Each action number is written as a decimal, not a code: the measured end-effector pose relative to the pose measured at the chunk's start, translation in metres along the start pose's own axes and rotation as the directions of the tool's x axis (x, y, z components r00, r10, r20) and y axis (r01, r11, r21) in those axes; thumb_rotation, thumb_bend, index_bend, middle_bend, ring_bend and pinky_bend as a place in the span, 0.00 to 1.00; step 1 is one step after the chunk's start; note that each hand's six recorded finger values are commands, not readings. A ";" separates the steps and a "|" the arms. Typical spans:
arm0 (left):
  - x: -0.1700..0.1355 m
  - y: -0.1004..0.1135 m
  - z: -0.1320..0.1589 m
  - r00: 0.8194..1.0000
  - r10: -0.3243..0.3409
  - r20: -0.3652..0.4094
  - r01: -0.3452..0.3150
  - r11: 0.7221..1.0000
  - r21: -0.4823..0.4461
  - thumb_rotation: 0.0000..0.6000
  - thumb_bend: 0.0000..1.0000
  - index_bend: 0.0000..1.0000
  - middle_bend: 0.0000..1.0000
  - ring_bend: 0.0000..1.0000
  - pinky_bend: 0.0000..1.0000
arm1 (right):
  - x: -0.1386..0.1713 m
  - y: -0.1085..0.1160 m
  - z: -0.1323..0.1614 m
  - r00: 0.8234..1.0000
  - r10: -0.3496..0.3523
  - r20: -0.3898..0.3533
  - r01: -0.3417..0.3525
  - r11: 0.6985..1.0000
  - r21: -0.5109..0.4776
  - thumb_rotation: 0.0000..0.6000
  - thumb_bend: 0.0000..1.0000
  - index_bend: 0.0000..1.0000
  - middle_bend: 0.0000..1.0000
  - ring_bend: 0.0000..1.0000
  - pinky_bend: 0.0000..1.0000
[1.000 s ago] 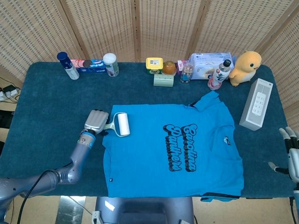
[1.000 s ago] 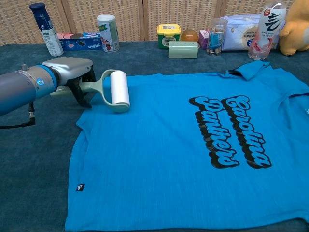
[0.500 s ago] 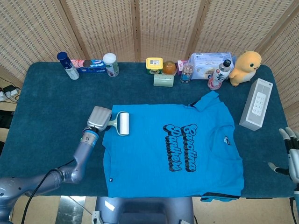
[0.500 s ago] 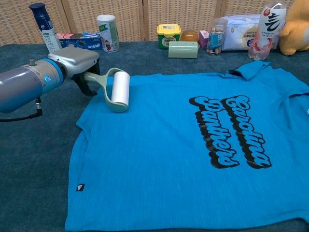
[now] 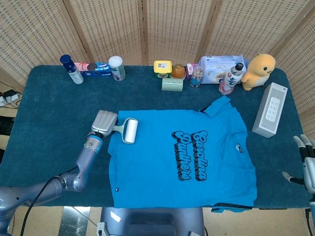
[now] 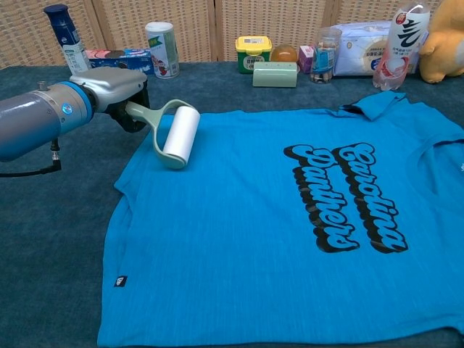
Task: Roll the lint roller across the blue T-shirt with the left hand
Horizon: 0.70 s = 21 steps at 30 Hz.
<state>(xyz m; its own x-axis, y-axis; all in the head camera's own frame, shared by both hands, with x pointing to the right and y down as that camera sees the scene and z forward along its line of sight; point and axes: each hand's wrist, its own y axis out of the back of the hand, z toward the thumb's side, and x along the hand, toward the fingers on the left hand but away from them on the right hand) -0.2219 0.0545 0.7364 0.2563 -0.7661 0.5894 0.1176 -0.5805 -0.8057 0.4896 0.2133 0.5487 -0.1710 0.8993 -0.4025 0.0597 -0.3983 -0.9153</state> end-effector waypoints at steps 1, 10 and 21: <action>0.000 0.000 -0.001 1.000 -0.009 -0.001 0.009 1.000 0.000 1.00 0.86 1.00 0.84 0.83 1.00 | 0.000 0.000 0.000 1.000 0.000 0.000 0.000 1.000 0.000 1.00 0.00 0.03 0.00 0.00 0.00; -0.001 0.009 -0.011 0.995 -0.097 -0.021 0.094 0.989 -0.111 1.00 0.86 1.00 0.84 0.84 1.00 | -0.001 -0.001 -0.001 1.000 0.007 0.002 -0.007 1.000 0.000 1.00 0.00 0.03 0.00 0.00 0.00; 0.006 0.029 -0.020 0.973 -0.225 -0.050 0.211 0.957 -0.200 1.00 0.86 1.00 0.85 0.84 1.00 | -0.004 -0.004 -0.002 1.000 0.019 0.009 -0.019 1.000 -0.006 1.00 0.00 0.03 0.00 0.00 0.00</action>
<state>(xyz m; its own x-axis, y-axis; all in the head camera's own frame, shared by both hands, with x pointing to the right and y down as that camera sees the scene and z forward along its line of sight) -0.2359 0.0278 0.7175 0.1747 -0.6285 0.7580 -0.0257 -0.7724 -0.6346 0.4923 0.2112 0.5537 -0.1790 0.8899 -0.4195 0.0691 -0.4140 -0.9077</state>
